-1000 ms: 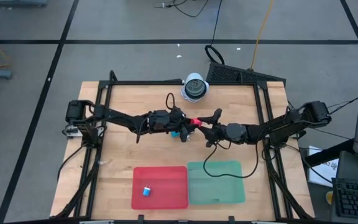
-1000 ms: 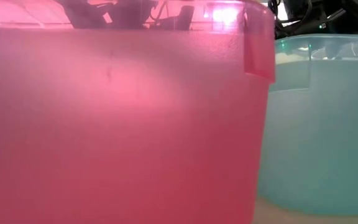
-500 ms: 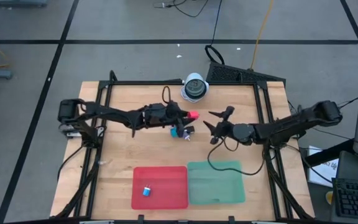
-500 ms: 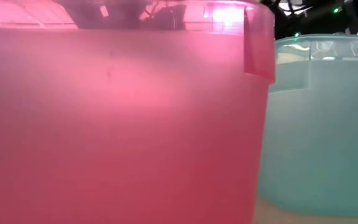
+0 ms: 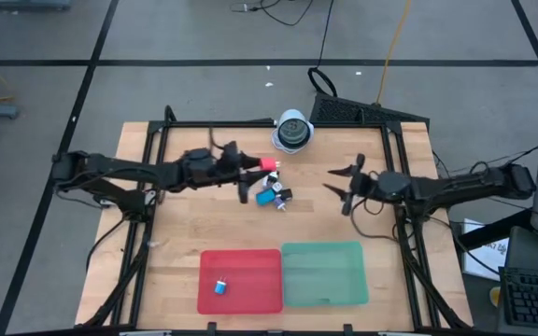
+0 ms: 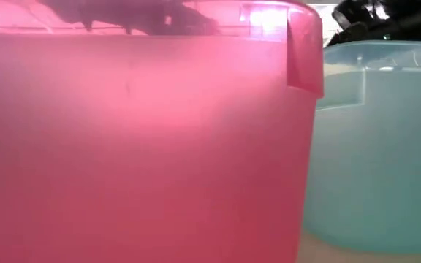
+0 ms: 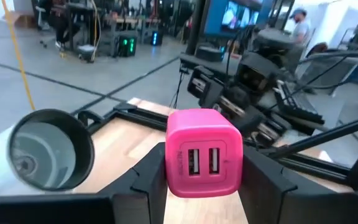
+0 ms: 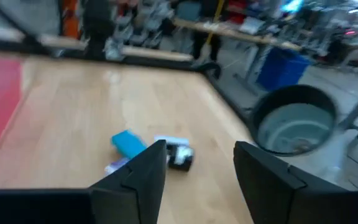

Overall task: Pick & Place Office items
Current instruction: Put the pink charger adapter into the red bin

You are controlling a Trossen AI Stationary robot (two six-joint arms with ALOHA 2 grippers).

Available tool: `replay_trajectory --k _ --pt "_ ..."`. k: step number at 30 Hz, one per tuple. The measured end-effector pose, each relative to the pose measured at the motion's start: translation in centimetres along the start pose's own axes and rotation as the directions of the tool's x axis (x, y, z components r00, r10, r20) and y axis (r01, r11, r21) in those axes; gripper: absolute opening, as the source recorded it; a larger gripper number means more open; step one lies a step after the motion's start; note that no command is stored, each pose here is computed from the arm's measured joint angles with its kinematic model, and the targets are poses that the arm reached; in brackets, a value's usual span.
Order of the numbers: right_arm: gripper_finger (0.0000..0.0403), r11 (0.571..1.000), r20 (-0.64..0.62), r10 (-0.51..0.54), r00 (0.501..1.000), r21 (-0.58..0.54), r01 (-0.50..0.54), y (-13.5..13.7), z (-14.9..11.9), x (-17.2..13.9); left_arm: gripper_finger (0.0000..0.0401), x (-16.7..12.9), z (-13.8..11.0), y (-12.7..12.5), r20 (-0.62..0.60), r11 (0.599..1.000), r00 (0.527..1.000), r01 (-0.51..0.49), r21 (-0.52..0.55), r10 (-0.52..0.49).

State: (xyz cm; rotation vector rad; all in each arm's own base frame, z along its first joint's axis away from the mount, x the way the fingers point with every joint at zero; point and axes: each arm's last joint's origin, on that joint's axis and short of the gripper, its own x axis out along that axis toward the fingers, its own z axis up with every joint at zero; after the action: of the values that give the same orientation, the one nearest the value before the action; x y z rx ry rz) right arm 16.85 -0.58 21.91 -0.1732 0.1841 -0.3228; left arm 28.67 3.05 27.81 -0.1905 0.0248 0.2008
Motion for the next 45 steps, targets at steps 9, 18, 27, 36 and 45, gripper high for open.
replay_trajectory --k 9,18,27,36,45 --pt "0.0144 0.997 0.127 -0.054 0.990 0.067 0.045 -1.2 -1.1 -2.2 0.0153 -5.6 -3.7 0.2 0.110 0.997 0.992 0.071 -0.029 -0.068" --pt "0.0119 0.994 0.202 0.063 0.977 0.076 -0.080 -1.1 -0.9 -3.0 0.0155 -9.3 -6.2 -1.8 0.075 0.941 0.942 0.332 -0.061 -0.327" --pt "0.0099 0.991 0.212 0.083 0.974 0.087 -0.103 -1.1 -0.9 -3.0 0.0156 -10.4 -8.2 -5.5 -0.053 0.797 0.796 0.602 -0.040 -0.603" --pt "0.0088 0.989 0.226 0.080 0.971 0.103 -0.106 -1.1 -0.7 -3.1 0.0150 -10.9 -12.0 -8.6 -0.214 0.815 0.793 0.579 -0.027 -0.570" --pt "0.0088 0.989 0.226 0.080 0.971 0.103 -0.105 -1.1 -0.7 -3.1 0.0160 -12.1 -14.5 -10.6 -0.308 0.802 0.794 0.582 0.133 -0.525"
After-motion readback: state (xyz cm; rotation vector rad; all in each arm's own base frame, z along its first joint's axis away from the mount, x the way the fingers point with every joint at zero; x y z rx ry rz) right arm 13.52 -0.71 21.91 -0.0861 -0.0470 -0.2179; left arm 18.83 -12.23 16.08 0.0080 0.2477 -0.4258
